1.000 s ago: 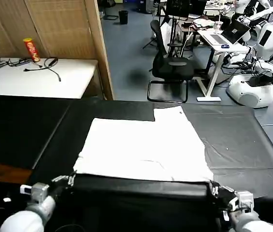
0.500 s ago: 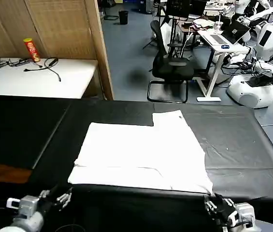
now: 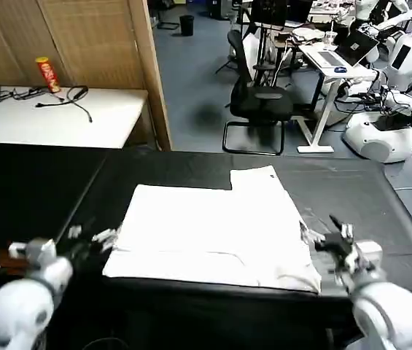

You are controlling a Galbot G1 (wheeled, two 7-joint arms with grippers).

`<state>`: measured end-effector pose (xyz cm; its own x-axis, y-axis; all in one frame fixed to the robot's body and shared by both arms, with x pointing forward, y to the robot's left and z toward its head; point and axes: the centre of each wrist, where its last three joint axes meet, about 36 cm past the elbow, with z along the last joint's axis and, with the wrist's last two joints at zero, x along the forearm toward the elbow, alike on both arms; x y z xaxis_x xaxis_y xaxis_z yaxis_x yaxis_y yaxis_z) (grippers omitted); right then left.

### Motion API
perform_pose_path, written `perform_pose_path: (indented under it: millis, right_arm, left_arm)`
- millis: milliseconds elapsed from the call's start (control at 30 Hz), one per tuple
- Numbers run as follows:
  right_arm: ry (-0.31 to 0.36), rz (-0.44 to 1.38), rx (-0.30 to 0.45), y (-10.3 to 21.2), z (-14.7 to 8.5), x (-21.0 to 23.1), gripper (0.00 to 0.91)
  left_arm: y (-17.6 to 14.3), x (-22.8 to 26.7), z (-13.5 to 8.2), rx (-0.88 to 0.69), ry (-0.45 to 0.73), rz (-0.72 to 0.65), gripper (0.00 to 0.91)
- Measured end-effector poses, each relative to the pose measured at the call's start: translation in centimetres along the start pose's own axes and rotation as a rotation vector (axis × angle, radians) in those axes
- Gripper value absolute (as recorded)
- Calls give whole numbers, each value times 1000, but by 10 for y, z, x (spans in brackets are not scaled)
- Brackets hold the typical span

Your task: Fold and organize the clothes.

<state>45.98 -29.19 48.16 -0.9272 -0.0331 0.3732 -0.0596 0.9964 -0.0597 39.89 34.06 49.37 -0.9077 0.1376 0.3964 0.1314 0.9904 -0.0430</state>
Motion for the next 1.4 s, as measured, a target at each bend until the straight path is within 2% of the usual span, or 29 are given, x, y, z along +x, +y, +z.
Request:
perform_pose_path:
  millis: [367, 600, 867, 900, 933, 967, 1000, 1167, 1200, 1233, 1267, 1300, 1333, 1367, 1400]
  right_arm:
    - [68, 20, -45, -4, -17, -101, 878]
    - [116, 31, -82, -5, -17, -138, 878]
    - [155, 45, -71, -2, -10, -159, 878]
    - [159, 44, -71, -2, -9, -160, 878]
    - [162, 44, -70, -2, -8, -161, 878]
    - [163, 43, -69, -2, -7, -162, 878]
    - [164, 43, -69, -1, -7, -163, 878]
    - [173, 36, -72, 3, -7, -168, 878]
    - [176, 34, -73, 5, -6, -168, 800]
    - [179, 31, -72, 6, -6, -168, 712]
    - [181, 30, -71, 7, -6, -168, 692]
    - [184, 29, -71, 7, -5, -168, 595]
    - [185, 28, -70, 8, -4, -168, 536]
    - [186, 26, -70, 9, -4, -167, 478]
    - [187, 25, -69, 9, -3, -167, 312]
  left_arm:
    - [14, -118, -18, 23, 70, 19, 878]
    - [18, -166, -24, 61, 123, 17, 878]
    - [14, -198, -28, 50, 142, 5, 878]
    - [14, -200, -27, 53, 146, 4, 848]
    - [15, -202, -26, 55, 152, 0, 780]
    - [15, -203, -24, 56, 158, -2, 585]
    - [16, -204, -22, 56, 162, -3, 458]
    - [17, -207, -16, 54, 181, 7, 400]
    - [18, -208, -16, 52, 182, 9, 361]
    - [17, -209, -16, 49, 184, 10, 283]
    - [16, -210, -16, 47, 185, 11, 244]
    - [15, -211, -16, 46, 186, 11, 195]
    - [16, -213, -16, 45, 186, 8, 195]
    - [16, -214, -15, 46, 187, 6, 156]
    - [16, -214, -14, 47, 190, 4, 137]
